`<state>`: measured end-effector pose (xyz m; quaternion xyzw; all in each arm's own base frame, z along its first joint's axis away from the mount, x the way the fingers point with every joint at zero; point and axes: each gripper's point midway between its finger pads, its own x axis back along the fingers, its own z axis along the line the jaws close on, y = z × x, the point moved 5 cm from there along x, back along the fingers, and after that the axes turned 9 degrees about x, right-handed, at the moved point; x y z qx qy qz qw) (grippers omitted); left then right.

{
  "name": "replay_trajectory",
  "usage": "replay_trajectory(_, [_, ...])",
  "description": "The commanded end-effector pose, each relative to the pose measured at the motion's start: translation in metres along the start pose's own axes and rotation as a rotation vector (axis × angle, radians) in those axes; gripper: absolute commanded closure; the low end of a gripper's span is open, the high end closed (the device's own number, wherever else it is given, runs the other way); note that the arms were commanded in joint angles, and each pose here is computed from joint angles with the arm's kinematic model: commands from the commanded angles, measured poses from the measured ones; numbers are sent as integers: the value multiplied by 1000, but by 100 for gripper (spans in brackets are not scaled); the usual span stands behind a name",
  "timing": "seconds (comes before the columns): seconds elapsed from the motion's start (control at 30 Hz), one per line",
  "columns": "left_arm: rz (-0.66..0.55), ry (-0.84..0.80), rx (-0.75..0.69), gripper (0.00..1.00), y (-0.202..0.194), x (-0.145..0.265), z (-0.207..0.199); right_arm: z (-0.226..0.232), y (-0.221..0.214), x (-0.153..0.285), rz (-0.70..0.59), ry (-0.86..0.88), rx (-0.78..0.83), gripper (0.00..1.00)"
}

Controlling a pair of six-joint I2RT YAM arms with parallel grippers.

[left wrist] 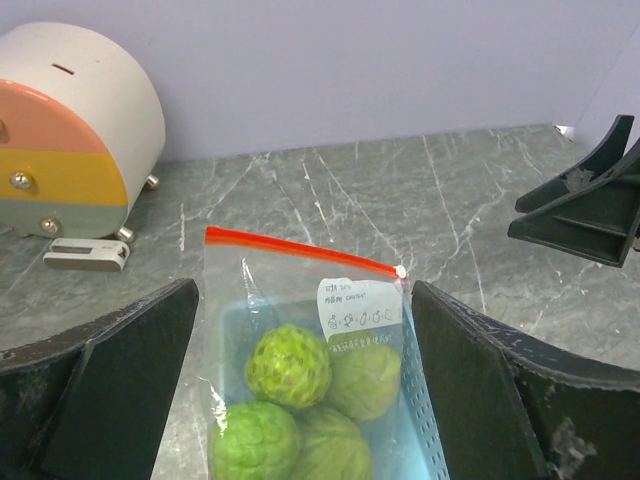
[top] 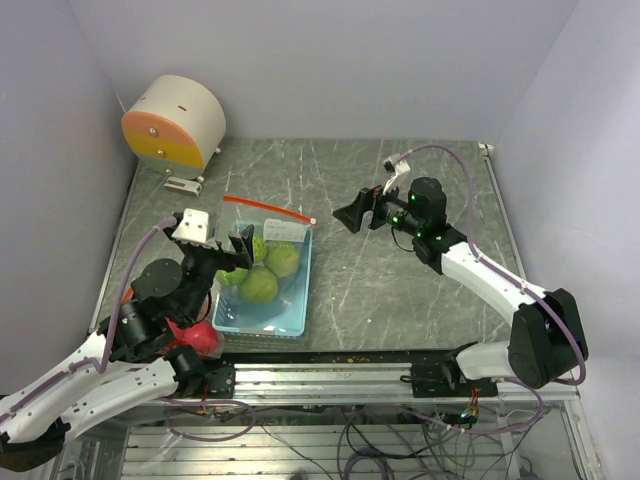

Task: Place the food in the zip-top bag and seal the zipper
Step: Reset both arms

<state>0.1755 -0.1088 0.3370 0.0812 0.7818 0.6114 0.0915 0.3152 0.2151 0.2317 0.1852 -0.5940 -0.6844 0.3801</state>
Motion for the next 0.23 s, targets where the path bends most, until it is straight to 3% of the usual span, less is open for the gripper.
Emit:
replay_trajectory(0.0, [18, 28, -4, 1, -5, 1, 5, -1, 3, 5, -18, -23, -16, 0])
replay_trajectory(0.2, [31, 18, -21, 0, -8, 0, 3, -4, 2, 8, -18, -58, -21, 0])
